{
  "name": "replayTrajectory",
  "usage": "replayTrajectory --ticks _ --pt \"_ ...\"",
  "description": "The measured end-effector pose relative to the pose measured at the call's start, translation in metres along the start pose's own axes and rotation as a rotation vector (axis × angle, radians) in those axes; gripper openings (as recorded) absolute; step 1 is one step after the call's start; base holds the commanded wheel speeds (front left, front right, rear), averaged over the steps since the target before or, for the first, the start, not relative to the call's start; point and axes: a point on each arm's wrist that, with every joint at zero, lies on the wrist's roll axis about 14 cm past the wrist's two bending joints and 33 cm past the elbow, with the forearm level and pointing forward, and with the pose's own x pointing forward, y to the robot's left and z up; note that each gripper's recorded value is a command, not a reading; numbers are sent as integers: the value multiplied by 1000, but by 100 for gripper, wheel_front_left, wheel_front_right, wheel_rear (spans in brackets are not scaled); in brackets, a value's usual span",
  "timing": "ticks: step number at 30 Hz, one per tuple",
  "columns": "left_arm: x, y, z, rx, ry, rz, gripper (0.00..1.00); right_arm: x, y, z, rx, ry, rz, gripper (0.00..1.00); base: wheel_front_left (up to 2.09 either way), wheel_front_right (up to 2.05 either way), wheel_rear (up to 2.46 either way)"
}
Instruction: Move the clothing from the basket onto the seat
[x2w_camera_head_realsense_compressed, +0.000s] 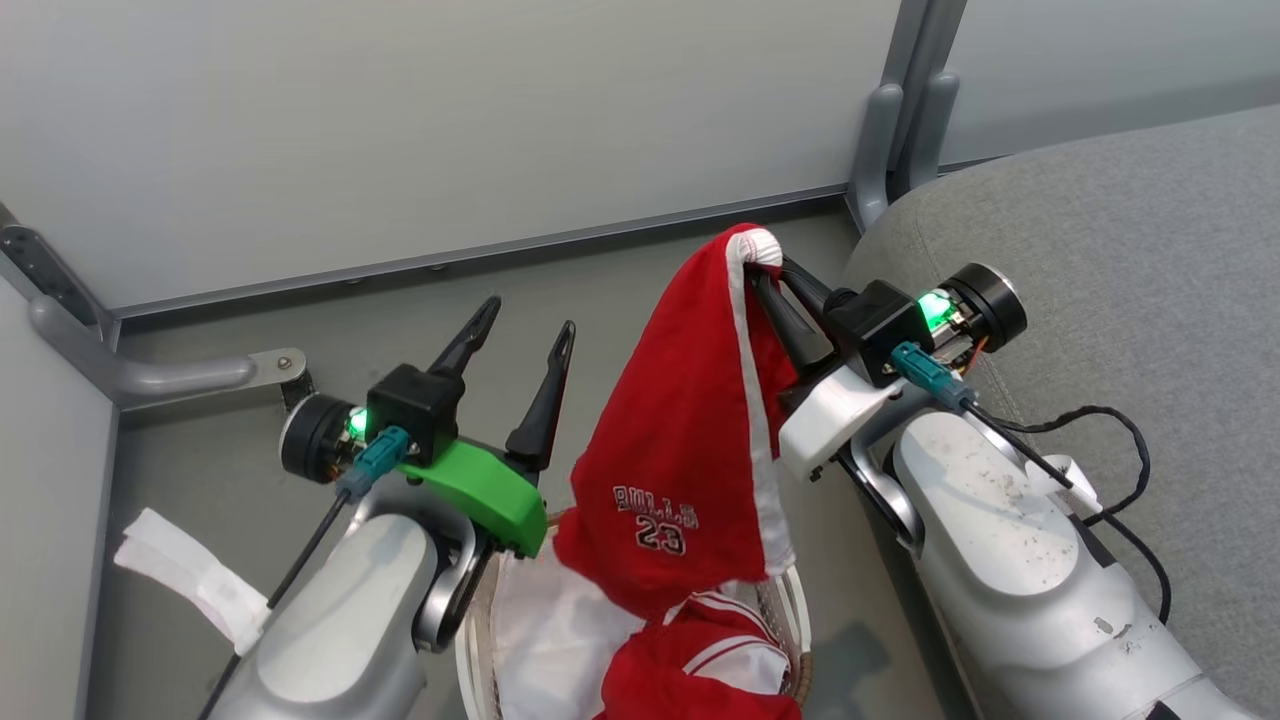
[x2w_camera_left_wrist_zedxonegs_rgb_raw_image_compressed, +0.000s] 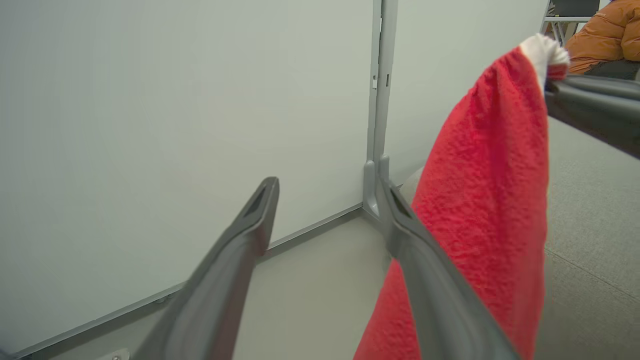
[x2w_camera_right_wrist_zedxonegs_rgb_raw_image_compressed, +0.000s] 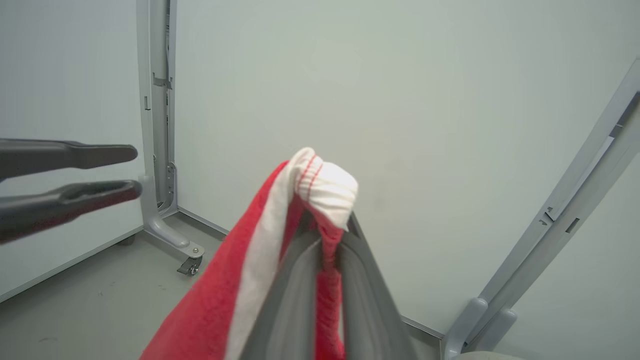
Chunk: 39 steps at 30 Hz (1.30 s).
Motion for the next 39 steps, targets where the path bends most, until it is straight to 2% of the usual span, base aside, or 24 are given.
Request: replayTrajectory --ticks 8,15,23,31,35,39 --pt "-12 -8 -18 -62 23 21 100 -7 -18 -5 -3 14 -59 0 0 0 0" --pt "-6 -22 -23 -78 21 -13 100 -18 -54 -3 -27 11 -161 0 0 0 0" --pt "17 -56 -27 -89 11 -126 100 -49 -124 10 -88 1 -358 0 0 0 0" --pt "41 -97 -41 -104 25 -263 100 -101 -183 7 -138 46 -552 0 0 0 0" --pt "51 -113 -49 -118 34 -312 100 -121 -199 4 -156 68 -613 0 0 0 0" --pt "58 -123 -58 -137 47 -345 100 -130 -202 -11 -167 118 -624 0 0 0 0"
